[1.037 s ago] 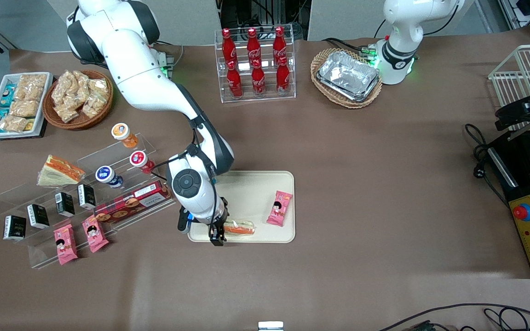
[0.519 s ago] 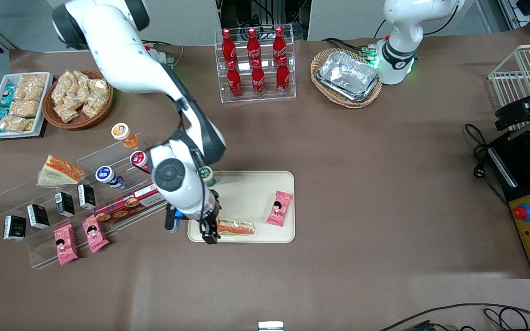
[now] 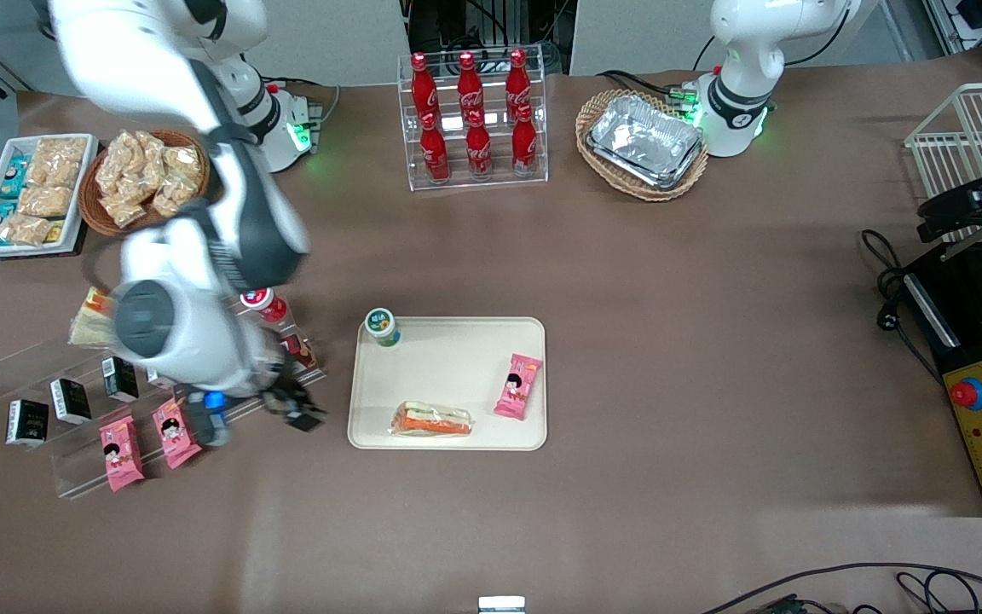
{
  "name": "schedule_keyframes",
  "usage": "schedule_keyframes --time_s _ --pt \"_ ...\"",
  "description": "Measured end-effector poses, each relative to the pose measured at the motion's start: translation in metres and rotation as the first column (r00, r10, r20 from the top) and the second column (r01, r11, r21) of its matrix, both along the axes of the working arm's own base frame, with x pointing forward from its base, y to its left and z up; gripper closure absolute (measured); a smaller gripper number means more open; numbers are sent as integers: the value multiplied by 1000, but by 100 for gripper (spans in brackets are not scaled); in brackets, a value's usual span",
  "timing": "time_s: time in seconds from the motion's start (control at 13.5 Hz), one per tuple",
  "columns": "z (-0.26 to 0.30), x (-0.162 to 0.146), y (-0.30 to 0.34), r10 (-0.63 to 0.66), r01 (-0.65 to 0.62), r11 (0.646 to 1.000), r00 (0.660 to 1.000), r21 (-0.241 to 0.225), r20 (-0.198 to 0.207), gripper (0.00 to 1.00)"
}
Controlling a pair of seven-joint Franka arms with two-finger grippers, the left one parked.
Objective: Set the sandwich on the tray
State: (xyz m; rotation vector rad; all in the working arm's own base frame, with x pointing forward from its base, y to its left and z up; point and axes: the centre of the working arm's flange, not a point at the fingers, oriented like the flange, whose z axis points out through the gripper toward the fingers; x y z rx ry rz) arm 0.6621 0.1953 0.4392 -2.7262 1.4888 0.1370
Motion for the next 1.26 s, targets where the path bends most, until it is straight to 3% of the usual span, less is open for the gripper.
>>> schedule_keyframes --time_s 0.15,0.22,0.59,0.74,0.96,1.11,1.26 --pt "22 2 -65 178 -178 984 984 22 -17 0" --pt "30 2 -95 268 -267 963 963 34 -6 0" --pt "56 -12 -184 618 -620 784 785 33 55 0" --pt "64 -30 -205 672 -674 739 739 18 51 0" --pt "70 -66 -215 688 -690 724 722 -2 81 0" --pt "74 -89 -216 696 -697 717 714 -17 73 0" --pt "77 -99 -217 735 -736 676 674 -22 75 0"
